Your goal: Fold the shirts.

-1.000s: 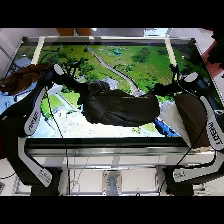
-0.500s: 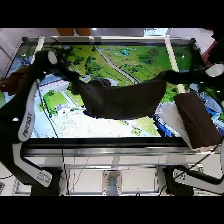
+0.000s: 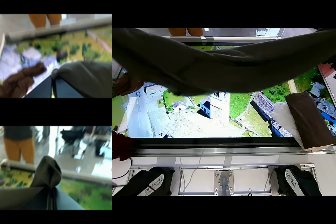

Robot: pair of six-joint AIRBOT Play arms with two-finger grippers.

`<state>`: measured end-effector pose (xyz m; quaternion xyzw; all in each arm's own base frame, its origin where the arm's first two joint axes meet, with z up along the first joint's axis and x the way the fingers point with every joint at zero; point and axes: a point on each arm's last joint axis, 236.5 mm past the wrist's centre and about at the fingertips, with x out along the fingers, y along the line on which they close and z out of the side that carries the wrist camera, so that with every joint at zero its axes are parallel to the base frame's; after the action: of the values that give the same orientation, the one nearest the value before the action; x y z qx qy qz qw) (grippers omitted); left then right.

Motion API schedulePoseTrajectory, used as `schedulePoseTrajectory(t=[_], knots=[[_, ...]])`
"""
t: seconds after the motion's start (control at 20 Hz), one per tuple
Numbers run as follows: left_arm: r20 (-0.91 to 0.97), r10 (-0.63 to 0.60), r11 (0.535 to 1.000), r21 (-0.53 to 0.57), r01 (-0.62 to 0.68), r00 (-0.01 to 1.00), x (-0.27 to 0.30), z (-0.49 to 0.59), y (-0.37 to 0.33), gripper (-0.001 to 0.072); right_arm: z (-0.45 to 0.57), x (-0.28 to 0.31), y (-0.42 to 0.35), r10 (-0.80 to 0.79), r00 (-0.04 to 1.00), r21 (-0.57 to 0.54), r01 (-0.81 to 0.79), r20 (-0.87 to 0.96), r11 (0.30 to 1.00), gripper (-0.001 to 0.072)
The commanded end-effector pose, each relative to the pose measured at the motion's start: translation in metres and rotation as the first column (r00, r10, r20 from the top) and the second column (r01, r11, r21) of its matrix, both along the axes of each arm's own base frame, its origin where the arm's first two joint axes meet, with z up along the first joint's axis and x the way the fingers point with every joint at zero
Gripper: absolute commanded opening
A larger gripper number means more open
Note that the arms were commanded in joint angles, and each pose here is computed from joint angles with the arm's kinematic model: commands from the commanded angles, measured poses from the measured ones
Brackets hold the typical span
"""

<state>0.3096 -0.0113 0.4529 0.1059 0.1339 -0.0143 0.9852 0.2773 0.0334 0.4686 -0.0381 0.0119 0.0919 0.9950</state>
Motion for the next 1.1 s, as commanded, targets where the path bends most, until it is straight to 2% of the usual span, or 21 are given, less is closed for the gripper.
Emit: schedulePoseTrajectory(t=[0.0, 0.1, 0.2, 0.3, 0.45, 0.5, 0.55, 0.6, 0.65, 0.85, 1.05], knots=[[0.238, -0.019, 0.999, -0.035, 0.028, 0.971, -0.028, 0.06, -0.002, 0.0011, 0.04, -0.013, -0.007, -0.041, 0.99, -0.007, 0.042, 0.137, 0.999, 0.0027], [0.047, -0.036, 0.999, -0.032, 0.037, 0.998, 0.028, 0.002, -0.014, 0.0011, -0.003, 0.048, -0.003, 0.031, 0.999, 0.06, -0.029, -0.023, 0.998, 0.0027], [-0.229, -0.026, 1.0, -0.018, 0.022, 0.973, 0.093, -0.094, -0.023, 0.0011, -0.076, 0.115, 0.003, 0.125, 0.96, 0.143, -0.091, -0.25, 0.986, 0.0027], [-0.443, 0.024, 1.0, 0.022, -0.016, 0.896, 0.155, -0.198, -0.022, 0.0011, -0.177, 0.181, 0.005, 0.187, 0.853, 0.207, -0.095, -0.487, 0.974, 0.0028], [-0.651, 0.111, 0.993, 0.043, -0.109, 0.751, 0.219, -0.351, -0.021, 0.0013, -0.322, 0.243, 0.016, 0.252, 0.653, 0.309, -0.028, -0.715, 0.951, 0.0039], [-0.697, 0.119, 0.989, 0.022, -0.145, 0.707, 0.23, -0.394, -0.026, 0.0016, -0.367, 0.253, 0.024, 0.274, 0.582, 0.337, 0.001, -0.766, 0.941, 0.0151], [-0.737, 0.118, 0.984, -0.002, -0.176, 0.665, 0.235, -0.431, -0.031, 0.0133, -0.401, 0.258, 0.032, 0.293, 0.523, 0.36, 0.027, -0.8, 0.933, 0.0363], [-0.758, 0.107, 0.982, -0.02, -0.187, 0.643, 0.239, -0.454, -0.036, 0.0371, -0.429, 0.262, 0.037, 0.3, 0.482, 0.367, 0.048, -0.823, 0.929, 0.0436], [-0.758, 0.101, 0.981, -0.033, -0.193, 0.644, 0.245, -0.465, -0.039, 0.0477, -0.446, 0.265, 0.038, 0.299, 0.462, 0.365, 0.057, -0.835, 0.929, 0.0436], [-0.616, 0.087, 0.975, -0.107, -0.193, 0.783, 0.276, -0.397, -0.043, 0.0471, -0.443, 0.279, 0.015, 0.215, 0.517, 0.29, 0.068, -0.828, 0.955, 0.0436], [-0.513, 0.066, 0.987, -0.095, -0.133, 0.856, 0.238, -0.285, -0.036, 0.0461, -0.405, 0.268, -0.025, 0.112, 0.545, 0.175, 0.064, -0.831, 0.983, 0.0436]])
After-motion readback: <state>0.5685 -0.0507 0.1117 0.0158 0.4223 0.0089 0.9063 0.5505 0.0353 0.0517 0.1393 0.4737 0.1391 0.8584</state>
